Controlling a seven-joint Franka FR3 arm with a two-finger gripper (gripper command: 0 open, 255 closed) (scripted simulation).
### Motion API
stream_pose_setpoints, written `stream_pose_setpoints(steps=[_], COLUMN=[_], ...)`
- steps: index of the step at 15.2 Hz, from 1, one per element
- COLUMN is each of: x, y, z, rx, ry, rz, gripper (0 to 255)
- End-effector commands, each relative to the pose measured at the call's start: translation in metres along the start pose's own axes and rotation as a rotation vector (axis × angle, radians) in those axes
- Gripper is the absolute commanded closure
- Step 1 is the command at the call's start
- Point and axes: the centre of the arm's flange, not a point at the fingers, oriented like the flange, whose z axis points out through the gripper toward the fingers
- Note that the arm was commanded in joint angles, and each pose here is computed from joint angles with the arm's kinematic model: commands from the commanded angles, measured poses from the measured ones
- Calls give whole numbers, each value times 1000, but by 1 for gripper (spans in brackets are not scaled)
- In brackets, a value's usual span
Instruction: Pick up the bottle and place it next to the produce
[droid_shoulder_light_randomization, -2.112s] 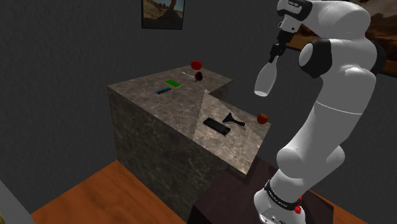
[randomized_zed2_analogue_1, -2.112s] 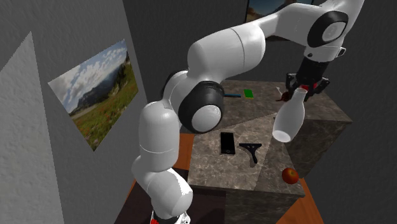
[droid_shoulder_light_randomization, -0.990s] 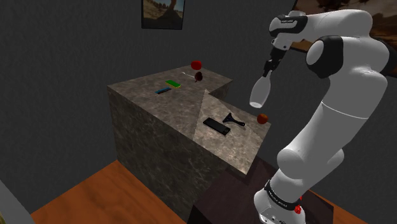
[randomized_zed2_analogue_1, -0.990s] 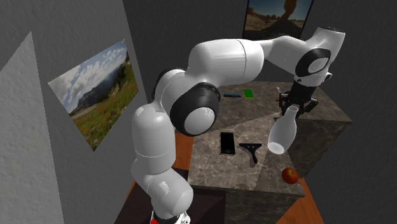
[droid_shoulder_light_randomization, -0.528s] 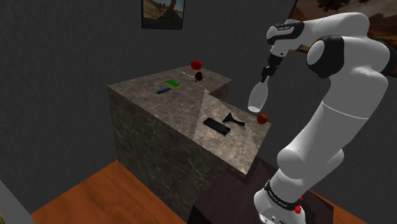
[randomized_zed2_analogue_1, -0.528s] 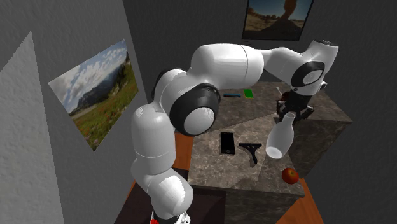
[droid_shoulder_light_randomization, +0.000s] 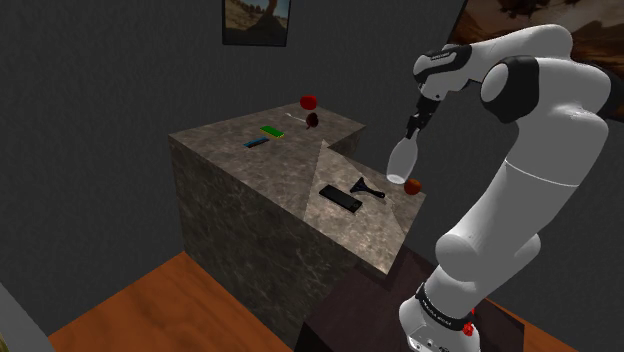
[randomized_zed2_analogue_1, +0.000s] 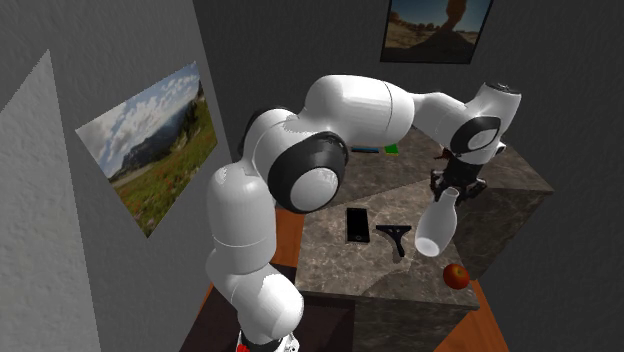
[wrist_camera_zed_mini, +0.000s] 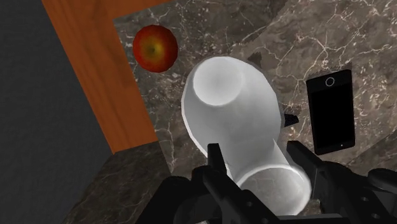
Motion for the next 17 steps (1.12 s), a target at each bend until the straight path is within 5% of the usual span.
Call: stream_pose_setpoints(steps=[1,12,17], x=[0,-3,-4], y=[-1,-1,-1], z=[11,69,72], rx=[0,0,0], ry=[1,1,1], rz=[0,0,0], gripper=[255,255,255])
